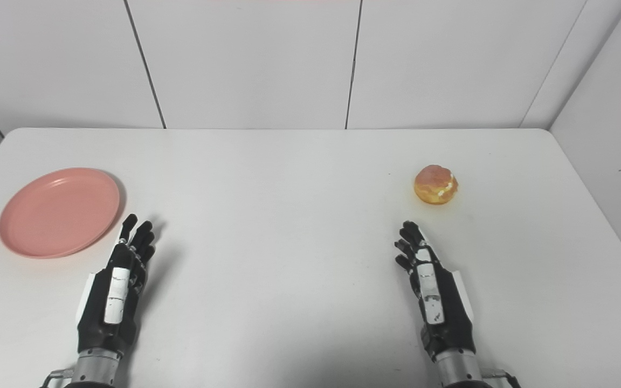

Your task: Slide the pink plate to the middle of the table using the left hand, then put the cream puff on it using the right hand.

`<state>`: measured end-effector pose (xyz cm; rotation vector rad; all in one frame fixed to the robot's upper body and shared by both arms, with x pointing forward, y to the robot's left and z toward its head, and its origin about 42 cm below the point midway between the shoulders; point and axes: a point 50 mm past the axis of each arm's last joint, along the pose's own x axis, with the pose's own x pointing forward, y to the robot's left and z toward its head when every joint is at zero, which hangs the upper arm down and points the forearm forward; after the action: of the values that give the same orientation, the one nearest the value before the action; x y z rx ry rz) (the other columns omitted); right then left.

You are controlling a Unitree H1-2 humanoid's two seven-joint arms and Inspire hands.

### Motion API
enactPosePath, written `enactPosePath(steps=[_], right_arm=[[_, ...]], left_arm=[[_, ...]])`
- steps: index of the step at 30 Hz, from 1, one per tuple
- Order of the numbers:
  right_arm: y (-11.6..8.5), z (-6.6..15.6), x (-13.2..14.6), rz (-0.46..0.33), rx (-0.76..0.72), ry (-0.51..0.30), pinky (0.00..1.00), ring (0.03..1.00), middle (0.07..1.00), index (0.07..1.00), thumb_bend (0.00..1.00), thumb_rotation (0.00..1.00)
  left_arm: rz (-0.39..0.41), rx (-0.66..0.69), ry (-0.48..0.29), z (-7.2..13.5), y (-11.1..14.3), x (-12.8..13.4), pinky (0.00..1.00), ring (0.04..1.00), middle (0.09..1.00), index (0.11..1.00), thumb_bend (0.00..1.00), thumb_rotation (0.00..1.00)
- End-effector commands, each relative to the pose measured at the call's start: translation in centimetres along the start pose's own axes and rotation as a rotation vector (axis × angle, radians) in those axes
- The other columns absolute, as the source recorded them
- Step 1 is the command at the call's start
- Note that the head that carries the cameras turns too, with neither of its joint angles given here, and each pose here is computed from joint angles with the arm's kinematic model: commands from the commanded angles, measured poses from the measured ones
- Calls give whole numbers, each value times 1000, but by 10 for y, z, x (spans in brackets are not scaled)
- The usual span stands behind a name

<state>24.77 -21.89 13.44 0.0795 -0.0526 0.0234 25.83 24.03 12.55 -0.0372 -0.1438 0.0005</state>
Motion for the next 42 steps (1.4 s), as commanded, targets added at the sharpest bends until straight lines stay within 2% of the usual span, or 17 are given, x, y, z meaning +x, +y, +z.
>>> enactPosePath(steps=[1,34,42], right_arm=[[-1,15,0,17,-11,-90,910,919,930,911,912,1000],[-1,13,0,23,-9,-79,913,915,930,914,909,1000],[-8,4,-1,33,-4,-65,936,922,937,917,921,1000]], left_arm=[[-7,-3,-58,13,-3,4,1000,978,955,971,942,862],[-12,-1,-44,10,-5,5,1000,975,954,980,920,873],[-9,14,-33,1,-10,2,989,966,948,971,894,897]])
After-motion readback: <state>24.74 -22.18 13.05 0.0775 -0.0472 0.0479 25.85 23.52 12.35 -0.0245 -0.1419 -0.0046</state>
